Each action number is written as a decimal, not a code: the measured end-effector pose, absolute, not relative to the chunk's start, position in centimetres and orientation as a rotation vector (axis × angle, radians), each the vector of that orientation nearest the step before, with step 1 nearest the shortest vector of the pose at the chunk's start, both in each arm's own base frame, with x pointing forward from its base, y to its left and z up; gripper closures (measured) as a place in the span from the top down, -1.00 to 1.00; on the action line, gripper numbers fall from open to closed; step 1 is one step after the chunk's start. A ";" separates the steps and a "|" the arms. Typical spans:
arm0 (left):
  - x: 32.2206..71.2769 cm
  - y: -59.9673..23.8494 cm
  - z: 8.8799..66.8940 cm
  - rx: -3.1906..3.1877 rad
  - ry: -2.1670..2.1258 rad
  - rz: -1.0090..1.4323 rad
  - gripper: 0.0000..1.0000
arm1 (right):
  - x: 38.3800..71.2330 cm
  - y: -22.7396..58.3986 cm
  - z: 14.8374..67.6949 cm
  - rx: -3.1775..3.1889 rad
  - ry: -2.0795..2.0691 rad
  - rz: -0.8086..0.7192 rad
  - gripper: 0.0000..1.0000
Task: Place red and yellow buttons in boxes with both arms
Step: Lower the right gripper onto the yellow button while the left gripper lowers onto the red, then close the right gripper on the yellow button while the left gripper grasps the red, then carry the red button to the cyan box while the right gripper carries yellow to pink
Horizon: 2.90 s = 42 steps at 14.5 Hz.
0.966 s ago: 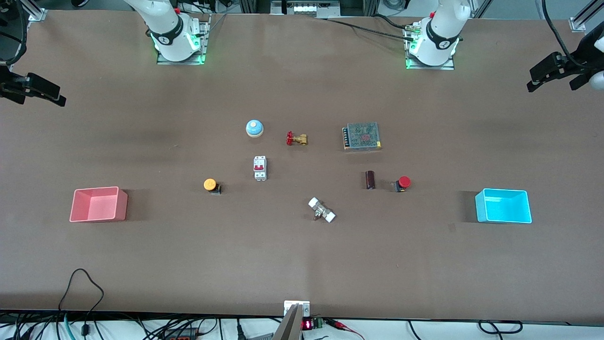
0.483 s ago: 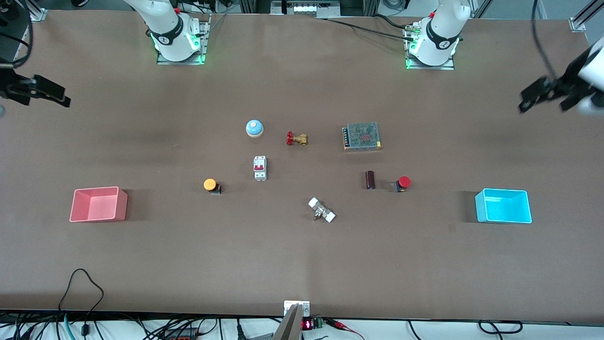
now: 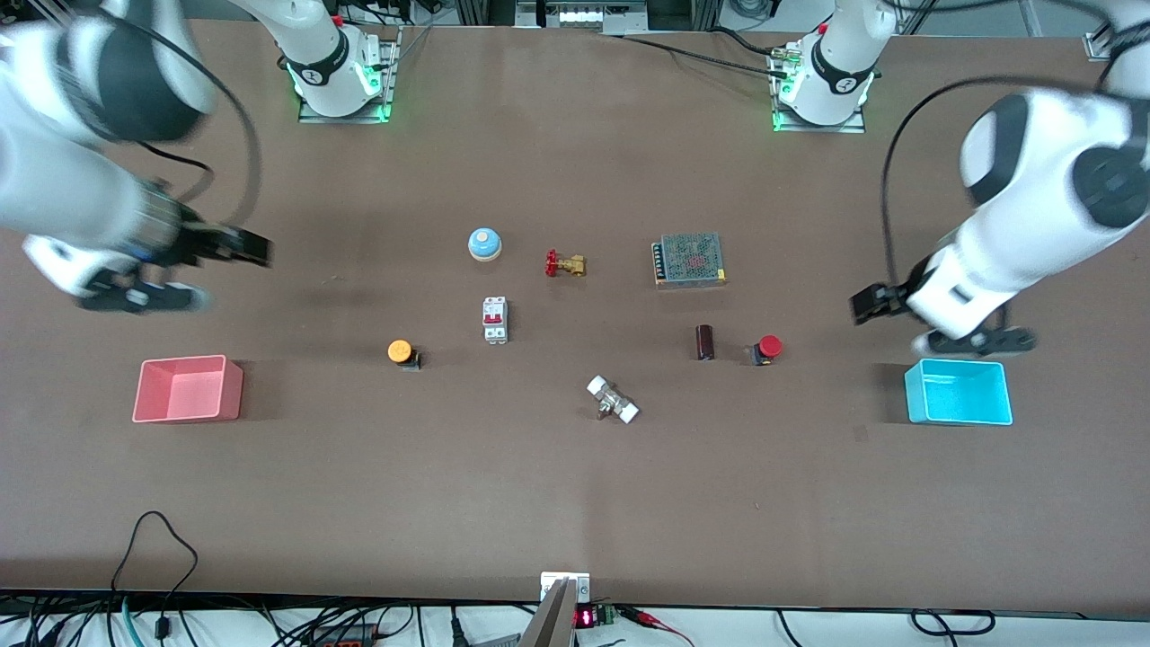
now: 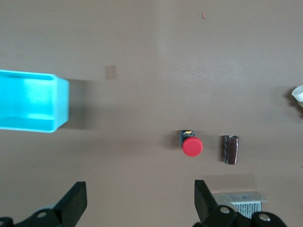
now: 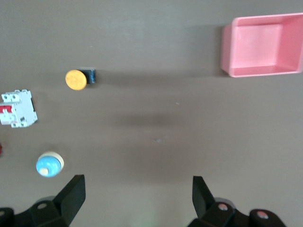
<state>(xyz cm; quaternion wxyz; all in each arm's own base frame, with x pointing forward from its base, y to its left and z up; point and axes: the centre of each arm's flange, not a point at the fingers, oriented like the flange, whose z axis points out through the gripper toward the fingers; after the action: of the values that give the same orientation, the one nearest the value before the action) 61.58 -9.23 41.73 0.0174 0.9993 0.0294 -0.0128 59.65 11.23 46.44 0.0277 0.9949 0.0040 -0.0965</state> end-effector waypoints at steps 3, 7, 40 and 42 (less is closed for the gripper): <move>61.4 -11.9 36.2 3.079 0.140 0.022 1.00 | 60.8 15.5 40.9 3.063 0.058 -0.322 1.00; 58.2 -16.3 27.9 3.045 0.204 0.090 1.00 | 61.8 18.2 35.6 3.132 0.044 -0.342 1.00; 62.2 -13.1 25.0 3.112 0.220 0.046 -0.27 | 63.5 21.4 20.0 3.091 0.052 -0.276 0.84; 64.8 -9.2 30.3 3.139 0.176 -0.007 -0.27 | 63.6 21.4 20.2 3.094 0.050 -0.270 0.50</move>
<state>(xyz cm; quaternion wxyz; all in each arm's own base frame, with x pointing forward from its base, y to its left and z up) 64.79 -9.22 30.26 -0.0009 0.9984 0.0561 -0.0021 63.65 21.37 20.20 0.0178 0.9959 0.0161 -0.0869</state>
